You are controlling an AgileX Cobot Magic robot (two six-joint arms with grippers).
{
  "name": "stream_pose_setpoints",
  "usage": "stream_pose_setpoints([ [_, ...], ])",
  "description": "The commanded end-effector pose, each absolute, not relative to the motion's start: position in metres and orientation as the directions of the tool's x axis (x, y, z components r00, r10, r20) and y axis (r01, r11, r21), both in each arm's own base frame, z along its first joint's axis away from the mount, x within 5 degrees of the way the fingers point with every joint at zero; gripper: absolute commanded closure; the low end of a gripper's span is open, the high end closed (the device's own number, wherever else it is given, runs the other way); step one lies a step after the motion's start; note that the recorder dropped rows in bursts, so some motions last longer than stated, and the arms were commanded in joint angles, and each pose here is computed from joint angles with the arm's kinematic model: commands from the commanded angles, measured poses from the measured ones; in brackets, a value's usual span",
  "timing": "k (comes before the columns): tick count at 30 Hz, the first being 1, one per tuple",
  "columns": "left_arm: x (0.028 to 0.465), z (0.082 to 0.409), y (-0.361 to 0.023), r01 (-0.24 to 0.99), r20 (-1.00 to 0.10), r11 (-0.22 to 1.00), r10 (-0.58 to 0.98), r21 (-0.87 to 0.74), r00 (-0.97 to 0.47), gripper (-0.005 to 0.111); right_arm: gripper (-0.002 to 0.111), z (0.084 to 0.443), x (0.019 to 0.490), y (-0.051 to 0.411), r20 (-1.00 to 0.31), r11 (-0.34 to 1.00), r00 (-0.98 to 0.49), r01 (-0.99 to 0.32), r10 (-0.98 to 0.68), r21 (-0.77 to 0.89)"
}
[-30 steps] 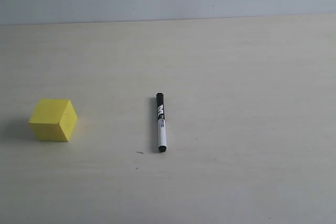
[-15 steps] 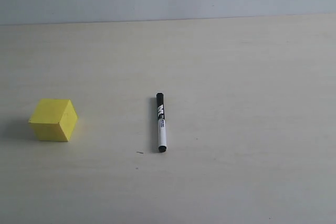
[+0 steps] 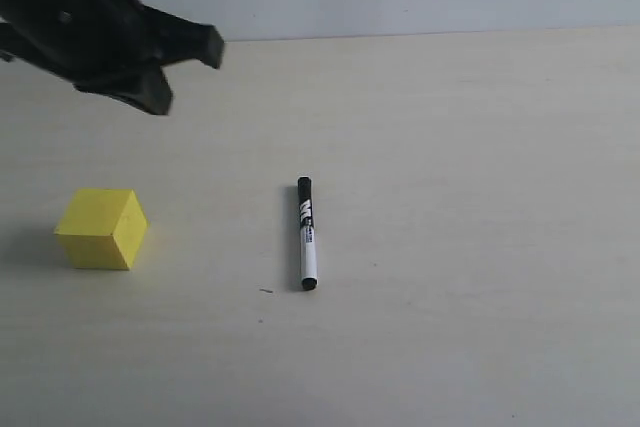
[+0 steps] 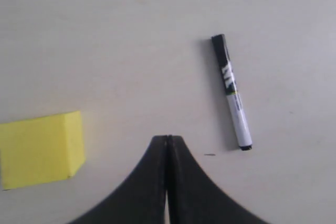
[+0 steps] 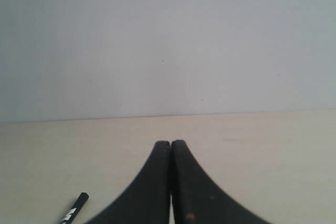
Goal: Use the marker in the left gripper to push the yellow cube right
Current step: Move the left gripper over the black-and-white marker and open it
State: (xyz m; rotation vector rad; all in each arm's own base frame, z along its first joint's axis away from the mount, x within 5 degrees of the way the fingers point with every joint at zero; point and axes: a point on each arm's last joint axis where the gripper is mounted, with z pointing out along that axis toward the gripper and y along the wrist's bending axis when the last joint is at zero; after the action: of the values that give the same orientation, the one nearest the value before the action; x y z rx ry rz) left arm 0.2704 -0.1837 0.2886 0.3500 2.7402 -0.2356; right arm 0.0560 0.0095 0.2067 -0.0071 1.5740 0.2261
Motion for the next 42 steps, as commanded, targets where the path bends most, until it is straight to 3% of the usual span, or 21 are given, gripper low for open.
stream_pose_setpoints([
  [1,0.271,0.268,-0.221,0.319,-0.313,0.941,0.271,-0.114,-0.910,0.107,0.108,0.206,0.056,0.009,-0.991,0.980,-0.014,-0.147,0.131,0.131],
  [8,0.277,0.236,-0.255,0.344,-0.231,0.930,0.309,-0.130,-0.923,0.103,0.108,0.206,0.056,0.009,-0.991,0.980,-0.014,-0.147,0.131,0.131],
  [10,0.279,0.230,-0.261,0.328,-0.204,0.932,0.294,-0.156,-0.934,0.094,0.108,0.206,0.056,0.009,-0.991,0.980,-0.014,-0.147,0.131,0.131],
  [15,0.282,0.214,-0.278,0.265,-0.110,0.929,0.244,-0.260,-0.963,0.053,0.108,0.206,0.056,0.009,-0.991,0.980,-0.014,-0.147,0.131,0.131],
  [16,0.282,0.211,-0.280,0.249,-0.093,0.930,0.233,-0.271,-0.968,0.050,0.108,0.206,0.056,0.009,-0.991,0.980,-0.014,-0.147,0.131,0.131],
  [22,0.287,0.168,-0.289,0.111,0.069,0.967,0.130,-0.231,-0.989,0.050,0.108,0.206,0.056,0.009,-0.991,0.980,-0.014,-0.147,0.131,0.131],
  [30,0.293,0.143,-0.294,0.088,0.097,0.974,0.110,-0.209,-0.989,0.053,0.108,0.206,0.056,0.009,-0.991,0.980,-0.014,-0.147,0.131,0.131],
  [42,0.299,0.141,-0.297,0.079,0.085,0.979,0.096,-0.186,-0.992,0.053,0.108,0.206,0.056,0.009,-0.991,0.980,-0.014,-0.147,0.131,0.131],
])
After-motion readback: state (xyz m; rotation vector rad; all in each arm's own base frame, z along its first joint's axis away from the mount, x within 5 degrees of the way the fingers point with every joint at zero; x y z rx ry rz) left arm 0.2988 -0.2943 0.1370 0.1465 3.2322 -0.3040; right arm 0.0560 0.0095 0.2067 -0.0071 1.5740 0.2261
